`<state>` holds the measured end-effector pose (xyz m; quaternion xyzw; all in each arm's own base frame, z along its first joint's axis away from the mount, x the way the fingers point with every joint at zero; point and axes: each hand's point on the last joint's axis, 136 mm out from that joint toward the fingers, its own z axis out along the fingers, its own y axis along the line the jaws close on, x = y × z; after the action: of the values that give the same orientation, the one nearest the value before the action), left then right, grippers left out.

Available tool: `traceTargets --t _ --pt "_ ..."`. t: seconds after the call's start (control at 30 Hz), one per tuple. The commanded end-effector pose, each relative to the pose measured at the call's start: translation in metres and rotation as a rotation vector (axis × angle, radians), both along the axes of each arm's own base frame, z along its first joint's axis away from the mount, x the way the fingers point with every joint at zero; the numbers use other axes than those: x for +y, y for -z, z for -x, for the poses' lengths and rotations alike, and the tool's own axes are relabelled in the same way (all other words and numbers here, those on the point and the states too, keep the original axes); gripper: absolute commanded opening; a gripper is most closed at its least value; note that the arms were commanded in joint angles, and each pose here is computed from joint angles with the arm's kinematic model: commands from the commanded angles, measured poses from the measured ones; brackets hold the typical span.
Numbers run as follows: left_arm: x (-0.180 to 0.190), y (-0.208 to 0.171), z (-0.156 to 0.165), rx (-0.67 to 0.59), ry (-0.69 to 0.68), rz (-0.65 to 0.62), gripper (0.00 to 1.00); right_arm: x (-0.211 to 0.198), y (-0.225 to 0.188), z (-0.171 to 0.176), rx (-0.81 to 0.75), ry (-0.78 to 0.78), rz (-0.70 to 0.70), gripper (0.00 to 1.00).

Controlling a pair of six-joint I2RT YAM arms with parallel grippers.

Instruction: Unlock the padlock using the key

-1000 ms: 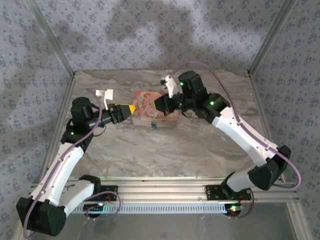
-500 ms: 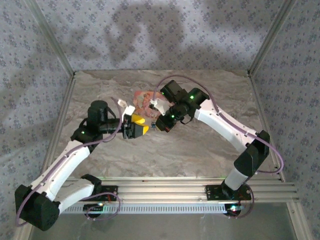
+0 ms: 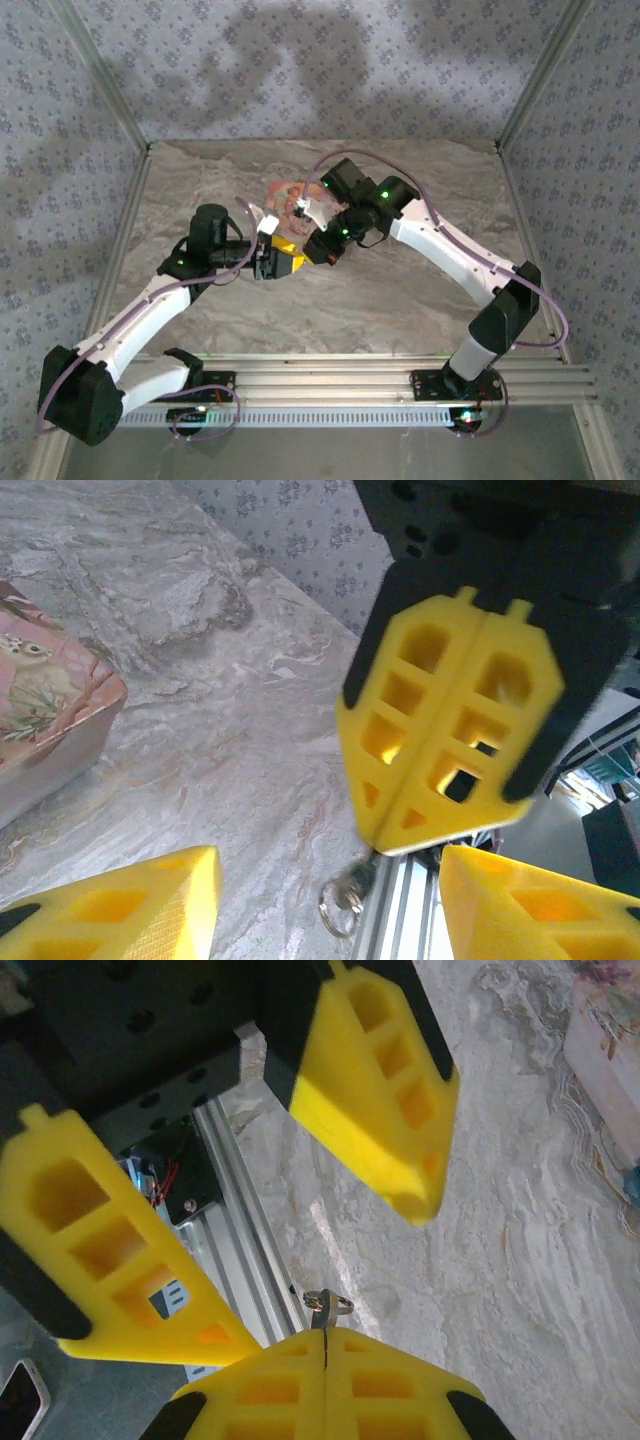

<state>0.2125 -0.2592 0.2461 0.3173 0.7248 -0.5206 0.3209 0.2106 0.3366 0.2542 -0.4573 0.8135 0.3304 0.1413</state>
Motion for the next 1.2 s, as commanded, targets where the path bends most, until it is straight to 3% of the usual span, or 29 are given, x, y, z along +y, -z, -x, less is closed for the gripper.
traceTargets --t 0.0,0.13,0.3,0.37,0.57,0.7,0.73,0.8,0.9,0.93,1.0,1.17 --pt "-0.005 -0.014 0.004 -0.02 0.05 0.046 0.54 0.001 -0.017 0.01 -0.003 -0.041 -0.08 0.0" --pt "-0.007 -0.015 0.008 0.008 0.095 0.057 0.4 -0.001 -0.018 0.009 0.002 -0.039 -0.102 0.0" --pt "-0.007 -0.01 0.009 0.033 0.106 0.052 0.42 -0.004 -0.022 0.007 0.011 -0.029 -0.136 0.0" --pt "-0.008 -0.01 0.009 0.04 0.116 0.057 0.38 -0.004 -0.024 0.008 0.013 -0.031 -0.154 0.0" --pt "-0.01 -0.017 0.009 0.028 0.131 0.074 0.02 -0.001 -0.022 0.006 0.027 -0.023 -0.175 0.0" --pt "-0.009 -0.017 0.008 0.031 0.117 0.072 0.0 0.002 -0.029 -0.001 0.033 0.007 -0.212 0.02" --pt "-0.009 -0.017 0.007 0.036 0.11 0.072 0.0 0.002 -0.032 -0.005 0.024 0.023 -0.225 0.1" --pt "-0.008 -0.014 0.003 0.053 0.077 0.064 0.0 0.002 -0.038 -0.019 -0.001 0.101 -0.249 0.17" --pt "-0.004 -0.007 -0.007 0.073 -0.012 0.049 0.0 -0.005 -0.049 -0.046 -0.044 0.268 -0.268 0.46" --pt "-0.002 -0.005 -0.012 0.083 -0.052 0.05 0.0 -0.008 -0.054 -0.057 -0.06 0.341 -0.285 0.52" --pt "0.002 -0.002 -0.019 0.094 -0.128 0.058 0.0 -0.019 -0.057 -0.079 -0.059 0.519 -0.321 0.58" --pt "0.012 0.003 -0.032 0.11 -0.279 0.092 0.0 -0.03 -0.034 -0.098 0.107 0.827 -0.431 0.58"
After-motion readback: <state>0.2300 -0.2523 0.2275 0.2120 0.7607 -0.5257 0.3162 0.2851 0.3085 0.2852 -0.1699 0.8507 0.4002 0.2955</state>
